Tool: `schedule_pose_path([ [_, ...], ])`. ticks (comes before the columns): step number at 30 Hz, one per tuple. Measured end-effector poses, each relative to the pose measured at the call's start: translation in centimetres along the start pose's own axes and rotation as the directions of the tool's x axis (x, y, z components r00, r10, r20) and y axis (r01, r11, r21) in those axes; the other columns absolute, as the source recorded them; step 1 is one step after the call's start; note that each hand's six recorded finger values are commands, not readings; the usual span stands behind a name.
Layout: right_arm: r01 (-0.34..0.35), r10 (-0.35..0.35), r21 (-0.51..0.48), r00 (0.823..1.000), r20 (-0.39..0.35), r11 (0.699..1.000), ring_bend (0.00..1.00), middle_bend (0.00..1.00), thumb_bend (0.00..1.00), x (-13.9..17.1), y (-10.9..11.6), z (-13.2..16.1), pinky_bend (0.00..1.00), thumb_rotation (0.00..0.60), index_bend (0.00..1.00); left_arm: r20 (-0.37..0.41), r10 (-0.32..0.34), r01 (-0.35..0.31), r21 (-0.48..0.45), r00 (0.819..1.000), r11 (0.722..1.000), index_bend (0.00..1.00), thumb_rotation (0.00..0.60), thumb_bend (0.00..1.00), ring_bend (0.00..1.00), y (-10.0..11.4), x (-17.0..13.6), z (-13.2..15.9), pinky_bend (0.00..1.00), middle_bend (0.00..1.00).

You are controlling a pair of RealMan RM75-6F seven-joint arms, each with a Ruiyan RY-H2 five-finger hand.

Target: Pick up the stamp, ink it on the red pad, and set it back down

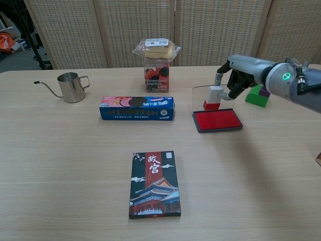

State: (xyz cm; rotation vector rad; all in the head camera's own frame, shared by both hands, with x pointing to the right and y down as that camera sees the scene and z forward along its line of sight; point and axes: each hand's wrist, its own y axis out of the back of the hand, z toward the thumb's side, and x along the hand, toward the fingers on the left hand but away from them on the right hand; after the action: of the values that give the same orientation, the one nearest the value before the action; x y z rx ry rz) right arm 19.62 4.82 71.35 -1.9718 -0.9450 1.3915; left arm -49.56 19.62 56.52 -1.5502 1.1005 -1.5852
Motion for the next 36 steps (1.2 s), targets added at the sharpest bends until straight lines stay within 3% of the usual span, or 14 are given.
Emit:
schedule_pose_path([
  [6, 0.04, -0.04, 0.03, 0.999, -0.017, 0.999, 1.0, 0.94, 0.62, 1.4, 2.4, -1.0, 1.0, 0.6, 0.57, 0.007, 0.0, 0.0, 0.002, 1.0, 1.0, 0.0, 0.6, 0.0, 0.0, 0.0, -0.1, 0.1, 0.0, 0.0],
  [12, -0.014, 0.017, 0.12, 1.0, -0.023, 0.993, 1.0, 0.94, 0.62, 3.6, 0.1, -3.5, 1.0, 0.6, 0.57, 0.018, -0.002, 0.002, 0.007, 1.0, 1.0, 0.0, 0.6, 0.0, 0.0, -0.1, -0.2, 0.4, 0.0, 0.0],
  [20, -0.058, 0.065, 0.134, 0.997, -0.047, 0.989, 1.0, 0.94, 0.62, 6.1, -2.6, -5.5, 1.0, 0.6, 0.57, 0.023, -0.003, 0.003, 0.009, 1.0, 1.0, 0.0, 0.6, 0.0, 0.0, -0.2, -0.3, 0.6, 0.0, 0.0],
  [36, -0.071, 0.081, 0.154, 0.995, -0.059, 0.985, 1.0, 0.94, 0.6, 7.2, -3.9, -7.2, 1.0, 0.6, 0.57, 0.026, -0.009, 0.008, 0.012, 1.0, 1.0, 0.0, 0.6, 0.0, 0.0, -0.4, -0.4, 0.8, 0.0, 0.0],
])
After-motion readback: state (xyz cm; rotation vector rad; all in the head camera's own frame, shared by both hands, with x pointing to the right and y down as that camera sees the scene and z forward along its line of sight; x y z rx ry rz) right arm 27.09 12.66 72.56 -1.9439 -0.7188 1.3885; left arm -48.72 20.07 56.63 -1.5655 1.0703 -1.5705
